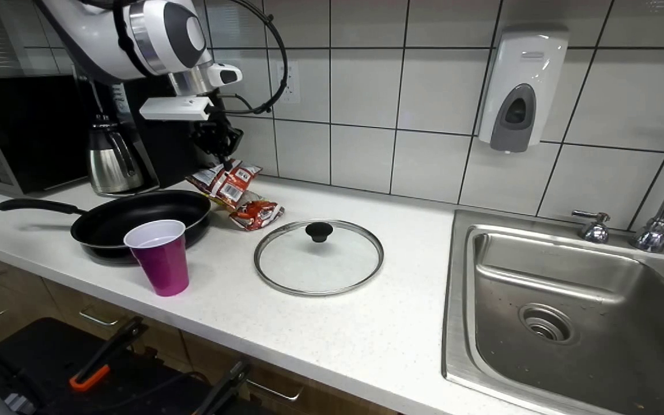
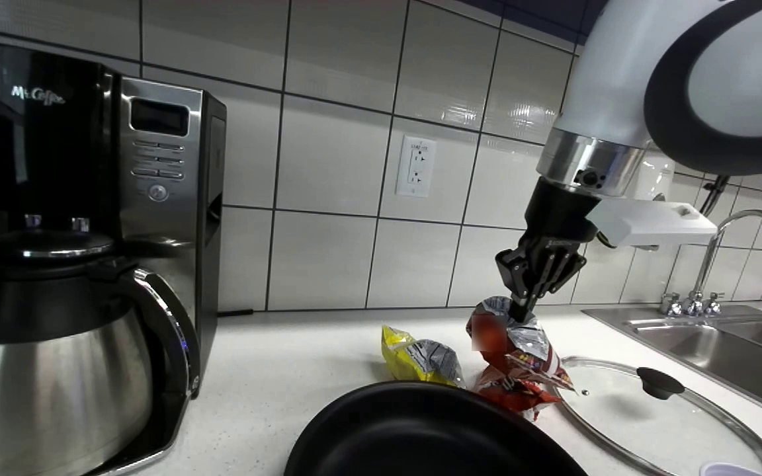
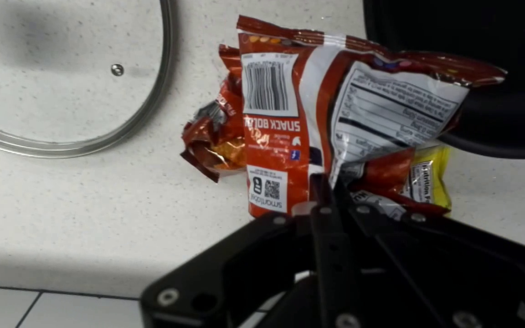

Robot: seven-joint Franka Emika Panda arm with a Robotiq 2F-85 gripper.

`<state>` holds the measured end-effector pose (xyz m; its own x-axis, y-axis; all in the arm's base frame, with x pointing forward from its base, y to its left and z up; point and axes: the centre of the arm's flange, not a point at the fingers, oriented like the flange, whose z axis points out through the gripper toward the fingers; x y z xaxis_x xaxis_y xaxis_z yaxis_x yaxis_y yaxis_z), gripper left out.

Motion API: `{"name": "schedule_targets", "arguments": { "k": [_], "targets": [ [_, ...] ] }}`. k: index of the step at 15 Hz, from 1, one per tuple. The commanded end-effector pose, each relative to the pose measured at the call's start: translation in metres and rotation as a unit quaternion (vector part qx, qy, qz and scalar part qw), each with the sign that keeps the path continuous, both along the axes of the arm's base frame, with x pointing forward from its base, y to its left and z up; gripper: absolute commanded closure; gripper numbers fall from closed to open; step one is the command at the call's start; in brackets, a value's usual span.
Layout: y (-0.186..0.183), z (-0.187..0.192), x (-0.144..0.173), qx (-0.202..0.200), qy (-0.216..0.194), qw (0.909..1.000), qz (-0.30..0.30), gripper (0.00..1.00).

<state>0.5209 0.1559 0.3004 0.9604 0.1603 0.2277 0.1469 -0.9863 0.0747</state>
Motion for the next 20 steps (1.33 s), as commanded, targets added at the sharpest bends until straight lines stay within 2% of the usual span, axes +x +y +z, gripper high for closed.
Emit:
{"name": "schedule_targets", "arguments": {
  "k": [1, 11, 20],
  "targets": [
    [0.037, -0.001, 0.021, -0.008, 0.016, 0.9989, 0.044, 1.0],
    [0.125, -0.013, 0.01, -0.012, 0.038, 0.9861, 0.162, 1.0],
    [0.162, -0.032, -0.015, 0.014, 0.076, 0.9697, 0.232, 1.0]
  ]
}}
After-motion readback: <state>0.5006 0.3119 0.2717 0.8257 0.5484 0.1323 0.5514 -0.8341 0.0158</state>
